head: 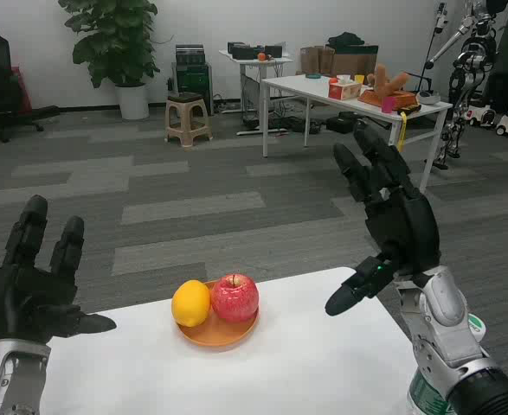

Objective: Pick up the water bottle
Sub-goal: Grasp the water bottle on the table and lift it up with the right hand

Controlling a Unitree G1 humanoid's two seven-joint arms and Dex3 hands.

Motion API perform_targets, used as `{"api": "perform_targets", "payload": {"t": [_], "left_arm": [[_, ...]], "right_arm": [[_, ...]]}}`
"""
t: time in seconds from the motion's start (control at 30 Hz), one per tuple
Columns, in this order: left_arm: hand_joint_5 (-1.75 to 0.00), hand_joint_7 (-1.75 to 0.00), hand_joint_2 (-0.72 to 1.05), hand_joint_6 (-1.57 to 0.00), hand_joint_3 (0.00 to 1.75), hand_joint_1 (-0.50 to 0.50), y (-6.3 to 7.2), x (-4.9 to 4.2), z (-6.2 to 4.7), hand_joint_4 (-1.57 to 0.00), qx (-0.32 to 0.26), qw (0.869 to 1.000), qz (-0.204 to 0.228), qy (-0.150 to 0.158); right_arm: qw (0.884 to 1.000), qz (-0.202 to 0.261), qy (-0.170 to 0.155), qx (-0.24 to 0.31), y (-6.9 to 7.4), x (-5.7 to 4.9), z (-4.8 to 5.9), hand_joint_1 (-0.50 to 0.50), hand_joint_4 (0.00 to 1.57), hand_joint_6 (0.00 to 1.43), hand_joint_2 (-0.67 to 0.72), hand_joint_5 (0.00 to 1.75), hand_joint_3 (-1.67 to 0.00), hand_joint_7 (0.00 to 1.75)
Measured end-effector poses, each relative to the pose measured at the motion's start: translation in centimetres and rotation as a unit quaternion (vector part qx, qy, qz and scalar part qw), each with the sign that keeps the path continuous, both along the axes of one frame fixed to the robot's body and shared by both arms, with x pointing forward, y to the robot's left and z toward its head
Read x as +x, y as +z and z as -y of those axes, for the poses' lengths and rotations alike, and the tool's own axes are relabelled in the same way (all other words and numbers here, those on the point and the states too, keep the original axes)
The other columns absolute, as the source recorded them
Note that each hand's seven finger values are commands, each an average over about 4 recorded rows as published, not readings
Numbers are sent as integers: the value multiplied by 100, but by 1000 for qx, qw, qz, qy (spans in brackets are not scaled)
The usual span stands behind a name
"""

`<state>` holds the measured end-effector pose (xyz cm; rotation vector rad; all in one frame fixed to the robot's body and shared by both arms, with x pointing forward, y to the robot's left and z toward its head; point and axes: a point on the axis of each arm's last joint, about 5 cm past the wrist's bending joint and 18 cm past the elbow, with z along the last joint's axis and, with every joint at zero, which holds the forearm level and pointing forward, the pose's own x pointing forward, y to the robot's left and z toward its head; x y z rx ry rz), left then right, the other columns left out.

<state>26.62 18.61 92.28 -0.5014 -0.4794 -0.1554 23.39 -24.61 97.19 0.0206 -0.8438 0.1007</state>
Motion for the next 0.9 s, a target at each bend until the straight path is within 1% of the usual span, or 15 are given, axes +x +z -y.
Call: {"api": "perform_targets", "payload": {"t": [0.1,0.13,0.2,0.27,0.4,0.43,0.5,0.6,0.7,0.83,0.9], "left_arm": [[-10,0,-19,0,4,-50,-17,0,18,0,-5,1000,-3,-3],[-10,0,-19,0,7,-50,-23,0,28,0,-6,1000,-4,-4],[-10,0,-19,0,9,-50,-28,-1,40,0,-6,1000,-5,-7],[-10,0,-19,0,9,-50,-28,0,41,0,-6,1000,-5,-7],[-10,0,-19,0,9,-50,-29,0,40,0,-6,1000,-5,-7],[-10,0,-19,0,9,-50,-29,0,40,0,-6,1000,-5,-7],[-10,0,-19,0,4,-50,-29,0,40,0,-6,1000,-5,-7],[-10,0,-19,0,7,-50,-28,1,41,0,-6,1000,-5,-7],[-10,0,-19,0,9,-50,-29,2,40,0,-6,1000,-6,-7],[-10,0,-19,0,2,-50,-31,3,40,0,-6,1000,-6,-7],[-10,0,-19,0,4,-50,-31,4,40,0,-6,1000,-6,-7]], "right_arm": [[1000,0,4,18,-21,2,-71,-50,0,0,22,0,-8,7],[1000,-1,6,25,-32,3,-99,-50,0,0,22,0,-8,7],[1000,-3,9,28,-46,4,-123,-50,0,0,25,0,-8,7],[1000,-3,9,28,-48,4,-126,-50,0,0,28,0,-8,7],[1000,-3,9,28,-48,4,-126,-50,0,0,25,0,-8,7],[1000,-3,9,28,-48,5,-126,-50,0,0,27,0,-8,7],[1000,-3,9,28,-48,5,-126,-50,0,0,25,0,-8,7],[1000,-3,9,29,-48,5,-125,-50,0,0,22,0,-8,7],[1000,-3,9,29,-48,5,-125,-50,0,0,23,0,-8,7],[1000,-3,9,29,-50,5,-125,-50,0,0,22,0,-8,7],[1000,-4,9,29,-50,5,-124,-50,0,0,22,0,-8,7]]}}
